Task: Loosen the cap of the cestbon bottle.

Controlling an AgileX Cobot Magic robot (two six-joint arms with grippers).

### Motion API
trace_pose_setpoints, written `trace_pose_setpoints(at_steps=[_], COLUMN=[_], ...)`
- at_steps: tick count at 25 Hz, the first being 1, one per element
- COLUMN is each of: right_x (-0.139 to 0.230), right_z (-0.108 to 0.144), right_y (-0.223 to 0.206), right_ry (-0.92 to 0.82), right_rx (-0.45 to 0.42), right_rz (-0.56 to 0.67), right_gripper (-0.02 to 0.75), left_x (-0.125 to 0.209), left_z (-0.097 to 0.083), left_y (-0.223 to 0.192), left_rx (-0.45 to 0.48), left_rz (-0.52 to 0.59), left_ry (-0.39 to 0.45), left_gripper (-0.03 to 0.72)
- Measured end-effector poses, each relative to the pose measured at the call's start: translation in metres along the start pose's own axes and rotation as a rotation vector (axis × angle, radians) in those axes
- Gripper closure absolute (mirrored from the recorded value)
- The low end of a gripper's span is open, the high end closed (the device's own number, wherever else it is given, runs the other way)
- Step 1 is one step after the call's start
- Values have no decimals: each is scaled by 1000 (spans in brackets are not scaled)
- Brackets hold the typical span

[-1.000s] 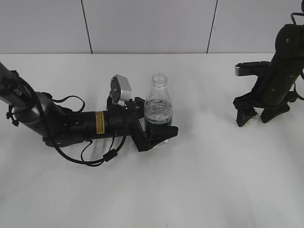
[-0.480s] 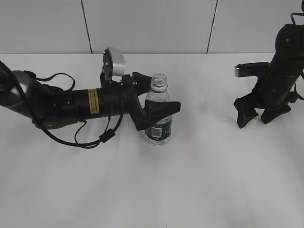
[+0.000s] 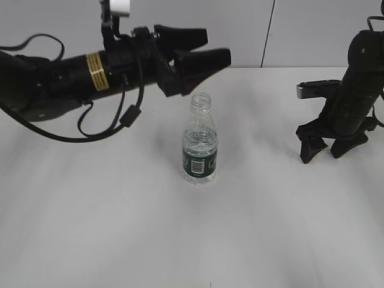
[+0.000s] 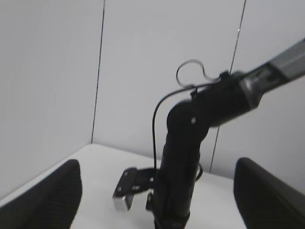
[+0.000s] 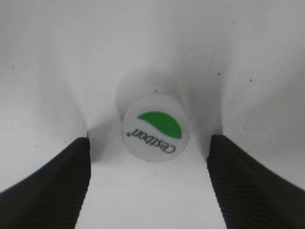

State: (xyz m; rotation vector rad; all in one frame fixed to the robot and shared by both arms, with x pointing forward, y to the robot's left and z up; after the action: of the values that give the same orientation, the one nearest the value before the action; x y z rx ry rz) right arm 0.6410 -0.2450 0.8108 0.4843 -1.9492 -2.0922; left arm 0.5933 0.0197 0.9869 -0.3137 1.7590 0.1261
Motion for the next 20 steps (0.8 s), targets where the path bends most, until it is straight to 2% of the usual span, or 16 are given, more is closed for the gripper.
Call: trace_pose_setpoints(at_steps=[3, 6, 9, 12, 15, 18, 20], right_x=[2, -2, -4, -3, -2, 2, 6], right_z=[2, 5, 7, 11, 15, 18, 21], right_y=[7, 34, 65, 92, 116, 134, 144], right_ry=[-4, -3, 4, 4, 4, 8, 11], right_rx=[-10, -2, 11, 15, 18, 20, 20], right_rz=[7, -41, -94, -140, -186, -208, -214], right_gripper=[148, 148, 148, 148, 148, 148, 148], left_x=[-40, -80, -109, -132, -147, -151, -149], left_z=[-12, -15, -7, 4, 17, 23, 27], left_y=[6, 18, 36, 64, 103, 143, 164], left_rx=[-1, -92, -293, -545, -830, -1049, -1163], left_rz=[-52, -57, -17, 21, 37, 63, 97], left_ry=[17, 19, -7, -30, 36, 105, 135], left_gripper=[95, 95, 95, 95, 95, 95, 95])
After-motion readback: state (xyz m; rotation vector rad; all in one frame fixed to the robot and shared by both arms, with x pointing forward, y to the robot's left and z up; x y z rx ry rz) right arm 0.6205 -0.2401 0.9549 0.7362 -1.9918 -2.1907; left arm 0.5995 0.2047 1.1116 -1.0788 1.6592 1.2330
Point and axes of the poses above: a point on each arm's last joint axis where the gripper is mounted, y pointing back along that axis away from the gripper, z along the wrist's bending axis when the last joint is at zero, x = y × z, the point moved 7 cm from there along -y, pointing out along that axis toward the gripper, and after that the axes turned 5 degrees about y, right-handed, at the moved point
